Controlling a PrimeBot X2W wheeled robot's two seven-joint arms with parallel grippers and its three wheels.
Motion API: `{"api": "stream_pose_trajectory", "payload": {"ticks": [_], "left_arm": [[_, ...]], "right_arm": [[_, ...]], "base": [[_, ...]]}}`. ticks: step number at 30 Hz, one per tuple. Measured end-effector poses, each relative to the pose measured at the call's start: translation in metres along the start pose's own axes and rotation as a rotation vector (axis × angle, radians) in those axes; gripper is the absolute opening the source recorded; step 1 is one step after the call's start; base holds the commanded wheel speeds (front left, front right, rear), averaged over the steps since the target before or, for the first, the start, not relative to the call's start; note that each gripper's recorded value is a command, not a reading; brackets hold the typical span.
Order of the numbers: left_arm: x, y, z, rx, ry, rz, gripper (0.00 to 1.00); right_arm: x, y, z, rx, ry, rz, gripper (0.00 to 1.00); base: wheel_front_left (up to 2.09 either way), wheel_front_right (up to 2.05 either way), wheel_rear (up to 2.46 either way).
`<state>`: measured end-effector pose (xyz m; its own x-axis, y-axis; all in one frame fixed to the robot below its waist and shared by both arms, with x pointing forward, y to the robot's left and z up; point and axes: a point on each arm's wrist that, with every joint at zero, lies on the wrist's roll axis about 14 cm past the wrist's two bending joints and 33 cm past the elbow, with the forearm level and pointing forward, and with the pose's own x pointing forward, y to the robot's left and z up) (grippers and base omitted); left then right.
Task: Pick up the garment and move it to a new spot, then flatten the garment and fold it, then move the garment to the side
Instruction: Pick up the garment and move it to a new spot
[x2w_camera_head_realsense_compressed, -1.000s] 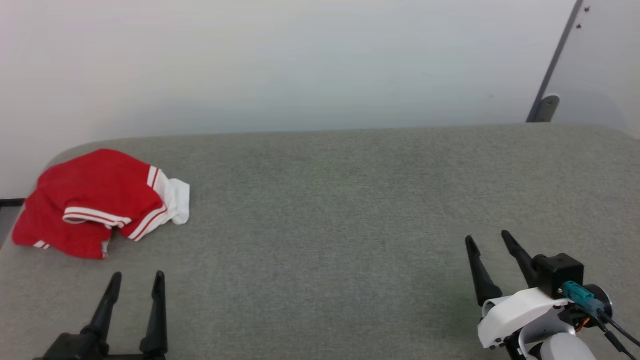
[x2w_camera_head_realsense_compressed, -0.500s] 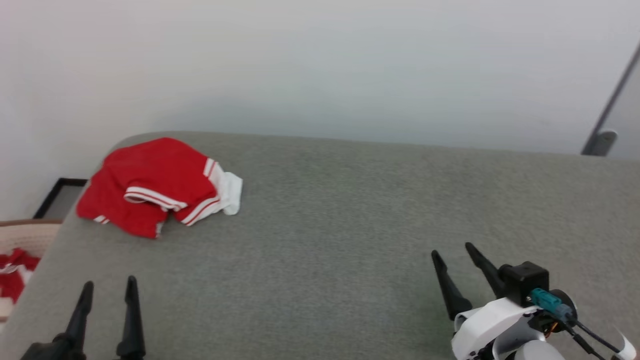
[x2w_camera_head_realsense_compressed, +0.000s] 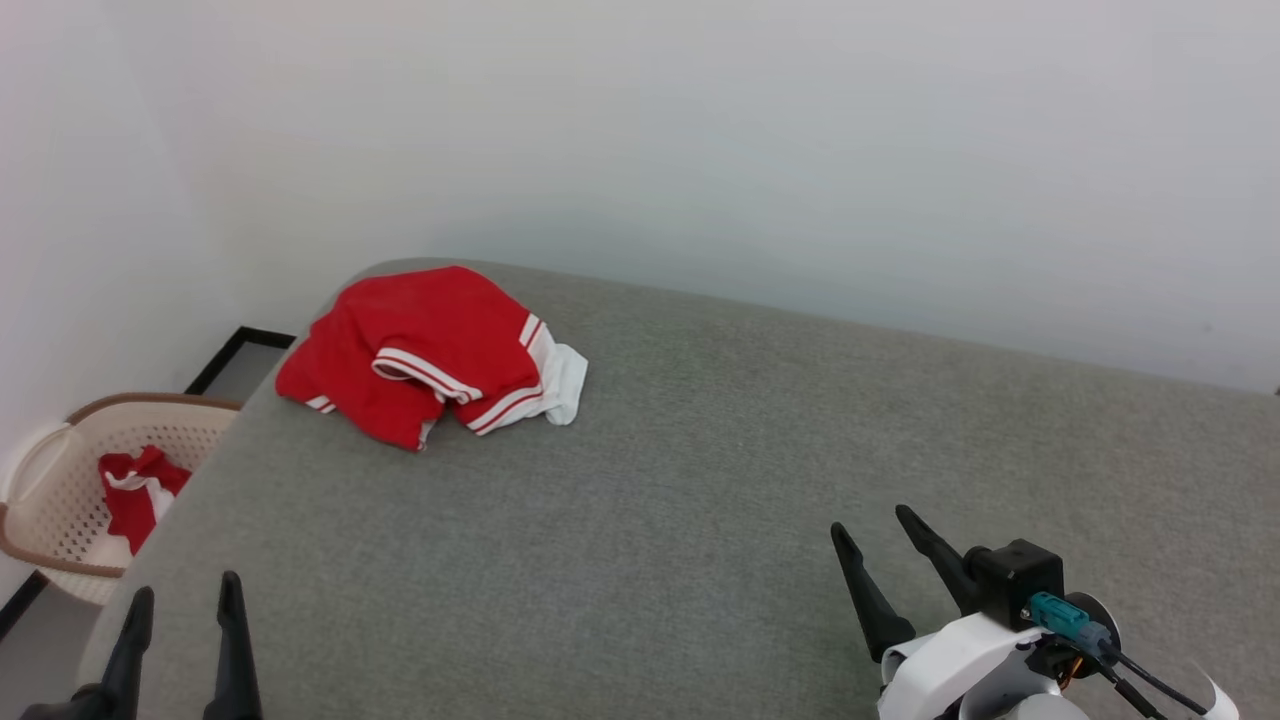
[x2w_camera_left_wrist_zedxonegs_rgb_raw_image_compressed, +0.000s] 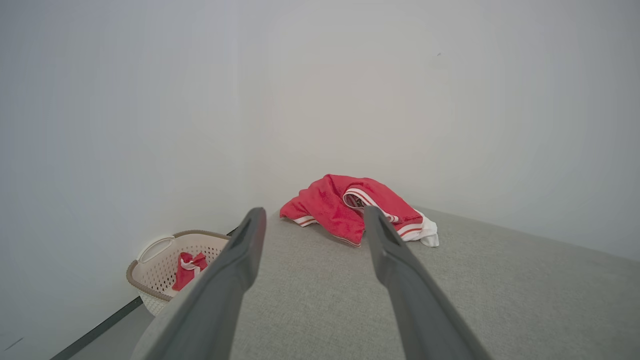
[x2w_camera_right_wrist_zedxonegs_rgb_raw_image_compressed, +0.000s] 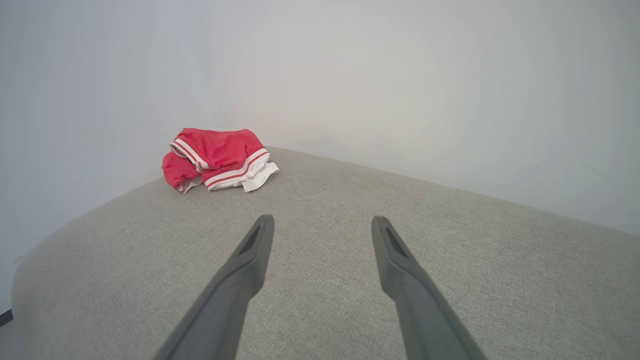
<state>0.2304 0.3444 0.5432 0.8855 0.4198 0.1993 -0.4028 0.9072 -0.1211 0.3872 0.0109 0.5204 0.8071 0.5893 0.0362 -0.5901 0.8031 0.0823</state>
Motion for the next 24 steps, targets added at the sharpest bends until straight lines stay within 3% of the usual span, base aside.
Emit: {"api": "stream_pose_trajectory", "payload": {"ticks": [10, 24], "left_arm": [[0.010, 0.004, 0.005, 0.008, 0.027, -0.017, 1.00], [0.124, -0.016, 0.033, 0.074, 0.130, -0.167, 1.00]], "right_arm": [[0.005, -0.002, 0.001, -0.001, -0.003, 0.004, 1.00], [0.020, -0.048, -0.002, -0.026, 0.007, -0.063, 1.00]], "base": [[0.00, 0.00, 0.00], [0.00, 0.00, 0.00]]}}
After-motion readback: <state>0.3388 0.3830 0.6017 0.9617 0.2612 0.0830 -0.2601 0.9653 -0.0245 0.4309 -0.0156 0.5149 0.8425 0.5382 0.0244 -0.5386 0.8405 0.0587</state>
